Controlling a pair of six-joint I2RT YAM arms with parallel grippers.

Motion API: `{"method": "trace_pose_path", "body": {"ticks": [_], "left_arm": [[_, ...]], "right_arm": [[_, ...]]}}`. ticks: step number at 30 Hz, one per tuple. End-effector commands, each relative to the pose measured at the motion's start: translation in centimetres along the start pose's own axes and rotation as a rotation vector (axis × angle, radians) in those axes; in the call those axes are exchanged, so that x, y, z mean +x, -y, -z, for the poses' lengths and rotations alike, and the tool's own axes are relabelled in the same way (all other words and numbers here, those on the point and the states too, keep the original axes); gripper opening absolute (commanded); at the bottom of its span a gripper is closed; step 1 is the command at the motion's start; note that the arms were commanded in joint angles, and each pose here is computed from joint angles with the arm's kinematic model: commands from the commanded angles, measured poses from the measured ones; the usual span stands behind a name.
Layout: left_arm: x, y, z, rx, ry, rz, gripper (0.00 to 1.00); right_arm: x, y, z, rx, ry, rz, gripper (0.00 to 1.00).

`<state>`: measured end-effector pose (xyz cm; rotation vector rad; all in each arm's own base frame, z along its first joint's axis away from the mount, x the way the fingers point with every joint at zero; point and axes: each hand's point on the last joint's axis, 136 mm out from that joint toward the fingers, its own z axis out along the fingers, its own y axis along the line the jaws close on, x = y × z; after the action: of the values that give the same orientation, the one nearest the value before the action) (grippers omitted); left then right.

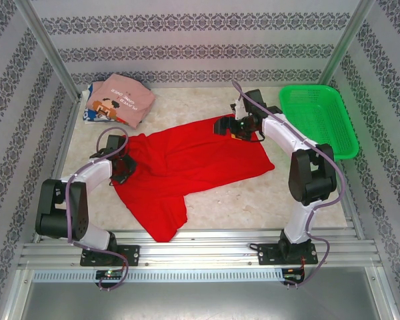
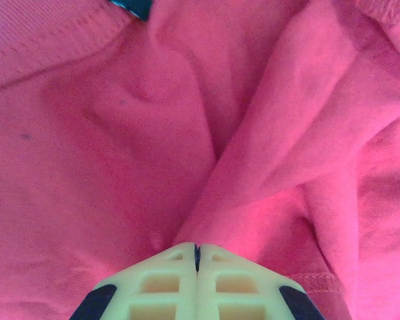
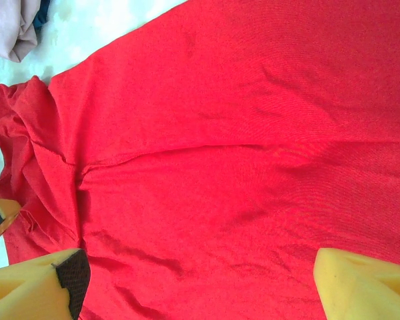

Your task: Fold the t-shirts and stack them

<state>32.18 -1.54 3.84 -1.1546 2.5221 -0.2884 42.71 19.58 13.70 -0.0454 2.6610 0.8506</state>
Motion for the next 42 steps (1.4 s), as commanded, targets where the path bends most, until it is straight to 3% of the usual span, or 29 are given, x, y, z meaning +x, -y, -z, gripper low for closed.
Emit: {"method": "trace_pose_path", "body": {"ticks": [1, 4, 9, 24, 29, 36, 42], "left_arm": [[-1.6, 0.1, 2.1, -0.027, 0.039, -0.089, 0.00], [-1.9, 0.7, 2.8, -0.029, 0.025, -0.156, 0.01], [-1.9, 1.1, 1.8, -0.035, -0.003, -0.202, 0.23], [-1.8, 1.5, -0.8, -0.047, -0.050, -0.267, 0.45], [-1.5, 1.8, -1.8, -0.048, -0.066, -0.286, 0.40], [-1.5, 1.2, -1.9, -0.080, -0.062, -0.299, 0.17], [-2.3, 1.9, 0.5, -0.044, -0.005, -0.272, 0.10]], "right_arm": [[0.0, -0.1, 0.5, -0.011, -0.001, 0.009, 0.88], [0.2, 0.0, 0.5, -0.009, 0.000, 0.009, 0.88], [0.3, 0.1, 0.4, -0.014, 0.000, 0.002, 0.88], [0.1, -0.9, 1.6, -0.035, 0.037, 0.039, 0.93], [-0.3, -1.4, 1.7, -0.051, 0.049, 0.039, 0.93], [-0.6, -1.6, 1.7, -0.059, 0.050, 0.035, 0.93], [-0.7, -1.7, 1.8, -0.054, 0.050, 0.037, 0.94]]}}
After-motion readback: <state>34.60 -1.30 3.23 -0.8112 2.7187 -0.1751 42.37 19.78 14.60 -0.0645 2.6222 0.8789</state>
